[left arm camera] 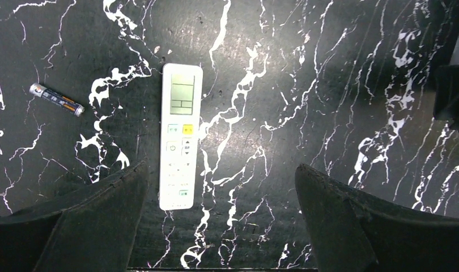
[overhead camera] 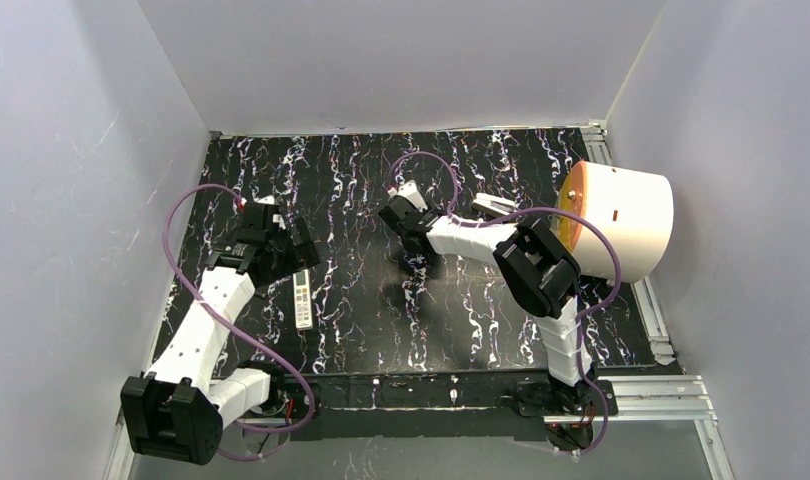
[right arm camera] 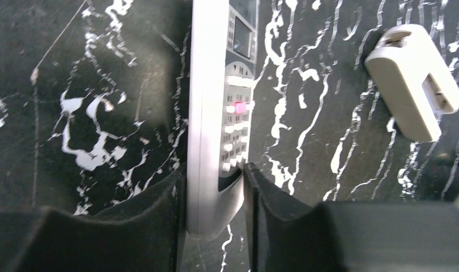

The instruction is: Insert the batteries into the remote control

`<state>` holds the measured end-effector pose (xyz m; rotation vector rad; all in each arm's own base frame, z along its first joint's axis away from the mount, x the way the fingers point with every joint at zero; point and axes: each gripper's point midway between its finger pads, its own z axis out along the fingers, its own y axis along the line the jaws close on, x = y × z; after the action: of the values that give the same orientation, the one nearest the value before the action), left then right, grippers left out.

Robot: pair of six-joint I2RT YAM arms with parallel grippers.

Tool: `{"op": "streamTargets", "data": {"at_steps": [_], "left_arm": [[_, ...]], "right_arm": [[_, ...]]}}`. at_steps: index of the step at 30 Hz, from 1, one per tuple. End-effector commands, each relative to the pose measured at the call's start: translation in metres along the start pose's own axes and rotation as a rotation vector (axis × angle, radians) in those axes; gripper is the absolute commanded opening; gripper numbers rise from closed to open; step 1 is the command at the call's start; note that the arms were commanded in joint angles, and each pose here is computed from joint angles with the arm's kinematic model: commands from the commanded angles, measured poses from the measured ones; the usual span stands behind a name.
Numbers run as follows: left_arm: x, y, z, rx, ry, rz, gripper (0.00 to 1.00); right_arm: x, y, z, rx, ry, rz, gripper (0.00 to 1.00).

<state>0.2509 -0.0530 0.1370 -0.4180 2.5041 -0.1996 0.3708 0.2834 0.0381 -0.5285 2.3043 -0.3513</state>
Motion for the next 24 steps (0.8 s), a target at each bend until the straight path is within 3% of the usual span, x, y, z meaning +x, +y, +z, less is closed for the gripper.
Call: {"op": "streamTargets", "data": {"at_steps": [1,11,18,24], "left_arm": [[0.014,0.014,0.008,-0.060,0.044,-0.017,0.98],[0.033,0.030,0.021,-0.152,0.130,-0.014,0.98],[0.049,0.032,0.041,-0.175,0.205,-0.064,0.88],[0.068,0.045,0.056,-0.252,0.260,-0.105,0.88]], "right_arm": [[0.001,0.019,-0.008,-0.097,0.025,0.010,0.49],[-0.032,0.026,-0.048,-0.266,-0.062,0.099,0.77],[-0.058,0.014,-0.100,-0.393,-0.169,0.259,0.79],[-0.044,0.021,-0.128,-0.543,-0.161,0.360,0.78]]}}
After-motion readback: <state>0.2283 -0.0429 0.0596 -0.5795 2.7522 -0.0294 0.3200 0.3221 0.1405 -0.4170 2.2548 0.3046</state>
